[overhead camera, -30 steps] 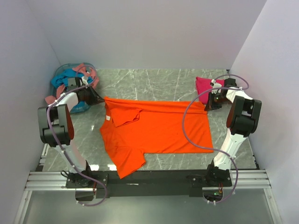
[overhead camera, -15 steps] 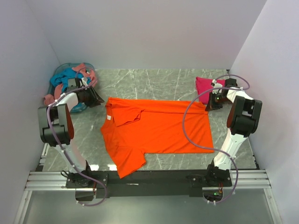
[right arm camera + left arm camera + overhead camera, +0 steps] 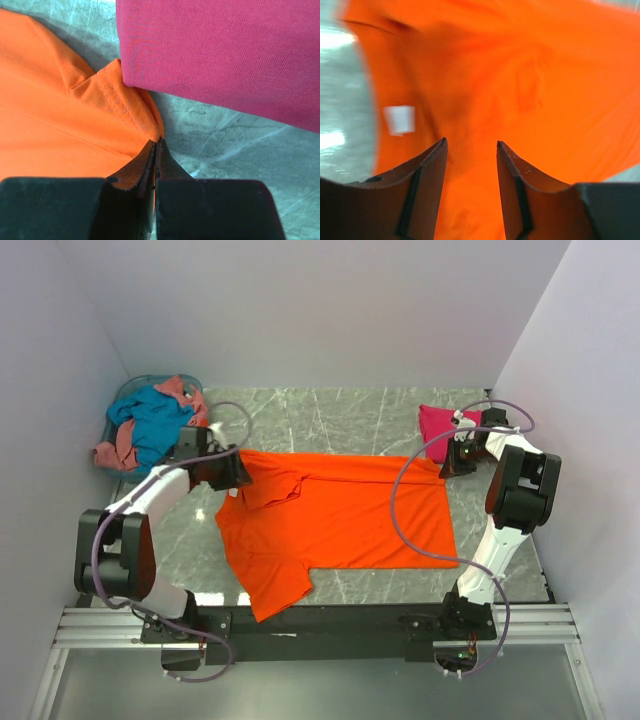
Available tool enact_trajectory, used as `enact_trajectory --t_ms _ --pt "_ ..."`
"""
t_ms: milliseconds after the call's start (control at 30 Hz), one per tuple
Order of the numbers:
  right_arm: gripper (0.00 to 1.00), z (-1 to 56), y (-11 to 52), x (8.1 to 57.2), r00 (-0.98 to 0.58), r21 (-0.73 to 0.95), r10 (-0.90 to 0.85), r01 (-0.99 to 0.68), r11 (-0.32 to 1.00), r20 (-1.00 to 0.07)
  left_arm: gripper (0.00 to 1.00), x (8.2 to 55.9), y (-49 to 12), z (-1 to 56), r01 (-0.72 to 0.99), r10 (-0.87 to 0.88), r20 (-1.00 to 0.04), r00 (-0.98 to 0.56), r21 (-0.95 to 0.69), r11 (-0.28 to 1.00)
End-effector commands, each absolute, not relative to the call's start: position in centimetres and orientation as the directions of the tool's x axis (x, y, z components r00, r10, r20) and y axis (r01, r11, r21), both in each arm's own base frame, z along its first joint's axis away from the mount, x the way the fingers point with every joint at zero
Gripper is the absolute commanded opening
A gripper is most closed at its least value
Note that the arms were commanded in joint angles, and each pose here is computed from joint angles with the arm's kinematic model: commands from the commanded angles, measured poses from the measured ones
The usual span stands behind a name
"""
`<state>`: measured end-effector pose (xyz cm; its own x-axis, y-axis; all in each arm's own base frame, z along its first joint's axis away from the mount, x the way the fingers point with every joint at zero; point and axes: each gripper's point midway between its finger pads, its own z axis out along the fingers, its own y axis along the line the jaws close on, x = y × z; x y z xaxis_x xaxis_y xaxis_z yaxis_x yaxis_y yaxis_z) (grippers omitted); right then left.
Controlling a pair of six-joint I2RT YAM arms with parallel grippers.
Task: Fold and stack the t-shirts
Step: Fold the tshirt
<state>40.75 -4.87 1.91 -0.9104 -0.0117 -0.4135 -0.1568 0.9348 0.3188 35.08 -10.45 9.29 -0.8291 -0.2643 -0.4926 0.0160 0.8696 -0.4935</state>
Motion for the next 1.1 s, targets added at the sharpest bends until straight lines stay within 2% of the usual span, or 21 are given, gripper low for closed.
enact_trajectory --t_ms 0,133,300,333,467,700,867,1067 --pt "0.00 4.0 -5.5 41.8 -0.885 0.295 -0.023 -0.179 0.938 -0.464 0.51 33.7 -14.0 9.8 0.212 -0.031 -0.575 -0.818 -0.350 0.912" --pt "0.00 4.0 -5.4 41.8 -0.886 0.304 -0.019 -0.179 0.936 -0.463 0.54 33.6 -15.7 7.5 0.276 0.127 -0.550 -0.825 -0.197 0.941" --pt "0.00 3.8 -5.4 41.6 -0.888 0.299 -0.025 -0.180 0.937 -0.459 0.55 34.6 -18.7 7.9 0.368 0.264 -0.567 -0.780 -0.076 0.927" --pt "0.00 3.7 -5.3 41.6 -0.890 0.301 -0.023 -0.178 0.937 -0.456 0.55 34.2 -19.2 6.9 0.393 0.301 -0.538 -0.788 -0.063 0.917" --pt "0.00 3.5 -5.3 41.5 -0.891 0.302 -0.025 -0.180 0.936 -0.452 0.55 35.2 -19.8 6.3 0.405 0.368 -0.525 -0.768 0.049 0.913" --pt "0.00 3.3 -5.3 41.5 -0.892 0.302 -0.023 -0.177 0.937 -0.451 0.58 35.9 -23.2 5.6 0.475 0.449 -0.498 -0.741 0.083 0.876" --pt "0.00 3.2 -5.3 41.4 -0.893 0.304 -0.024 -0.178 0.936 -0.449 0.58 36.6 -23.9 5.0 0.459 0.450 -0.489 -0.747 0.110 0.882" --pt "0.00 3.3 -5.3 41.5 -0.892 0.301 -0.028 -0.181 0.936 -0.452 0.52 36.6 -24.1 3.7 0.448 0.455 -0.452 -0.767 0.129 0.885"
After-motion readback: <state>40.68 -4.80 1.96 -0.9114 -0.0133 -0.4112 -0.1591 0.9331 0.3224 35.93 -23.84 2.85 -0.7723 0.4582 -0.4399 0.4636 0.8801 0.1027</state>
